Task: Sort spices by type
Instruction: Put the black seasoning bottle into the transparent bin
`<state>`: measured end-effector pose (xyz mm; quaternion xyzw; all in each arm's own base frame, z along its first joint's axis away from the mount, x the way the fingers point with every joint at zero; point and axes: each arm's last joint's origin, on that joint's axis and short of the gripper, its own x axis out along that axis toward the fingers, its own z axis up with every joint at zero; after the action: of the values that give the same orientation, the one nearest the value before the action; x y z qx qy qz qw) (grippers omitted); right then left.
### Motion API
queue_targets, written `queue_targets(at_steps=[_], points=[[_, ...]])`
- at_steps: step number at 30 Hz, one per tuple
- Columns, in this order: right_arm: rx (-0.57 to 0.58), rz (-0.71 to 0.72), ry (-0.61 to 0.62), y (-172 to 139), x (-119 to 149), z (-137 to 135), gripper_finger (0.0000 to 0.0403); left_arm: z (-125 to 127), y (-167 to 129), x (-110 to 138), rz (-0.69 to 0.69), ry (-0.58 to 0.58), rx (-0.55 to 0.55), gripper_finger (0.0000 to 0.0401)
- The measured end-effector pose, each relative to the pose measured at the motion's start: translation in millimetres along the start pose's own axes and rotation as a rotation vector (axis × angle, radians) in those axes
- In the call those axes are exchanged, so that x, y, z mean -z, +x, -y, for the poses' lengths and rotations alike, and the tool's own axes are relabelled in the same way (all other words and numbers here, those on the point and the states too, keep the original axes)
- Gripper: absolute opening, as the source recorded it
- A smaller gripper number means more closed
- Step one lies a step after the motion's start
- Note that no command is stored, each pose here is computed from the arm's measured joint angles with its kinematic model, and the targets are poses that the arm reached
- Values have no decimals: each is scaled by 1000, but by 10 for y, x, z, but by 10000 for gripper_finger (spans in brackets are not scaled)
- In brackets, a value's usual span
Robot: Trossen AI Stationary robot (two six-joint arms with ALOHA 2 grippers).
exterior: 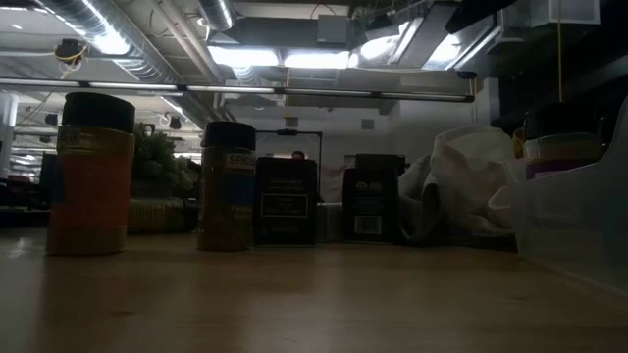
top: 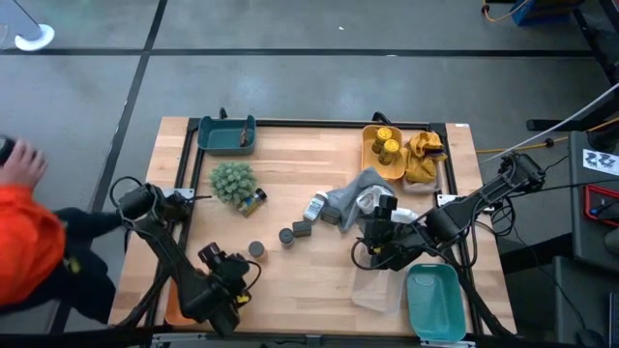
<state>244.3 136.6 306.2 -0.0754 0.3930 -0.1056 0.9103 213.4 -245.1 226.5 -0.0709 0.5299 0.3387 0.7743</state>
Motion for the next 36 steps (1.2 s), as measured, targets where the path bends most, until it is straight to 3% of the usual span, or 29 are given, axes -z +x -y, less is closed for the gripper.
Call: queue_targets(at_steps=[7,12,23,27,30,36], points=[[0,0,0,0,0,0,257,-111,-103,105,128,102,-61,224],[0,0,-2,-1,0,1,257,-243,-41,239,183,81,-45,224],[0,0,-1,-1,0,1,257,-543,481,456,250,-109,275,224],[-1,2,-1,-1,-2,0,257,-564,615,475,246,-138,316,224],[-1,2,0,-1,-2,0,257,-550,694,471,250,-133,334,224],[-1,3,0,-2,-4,0,257,-517,762,395,282,-2,334,224]])
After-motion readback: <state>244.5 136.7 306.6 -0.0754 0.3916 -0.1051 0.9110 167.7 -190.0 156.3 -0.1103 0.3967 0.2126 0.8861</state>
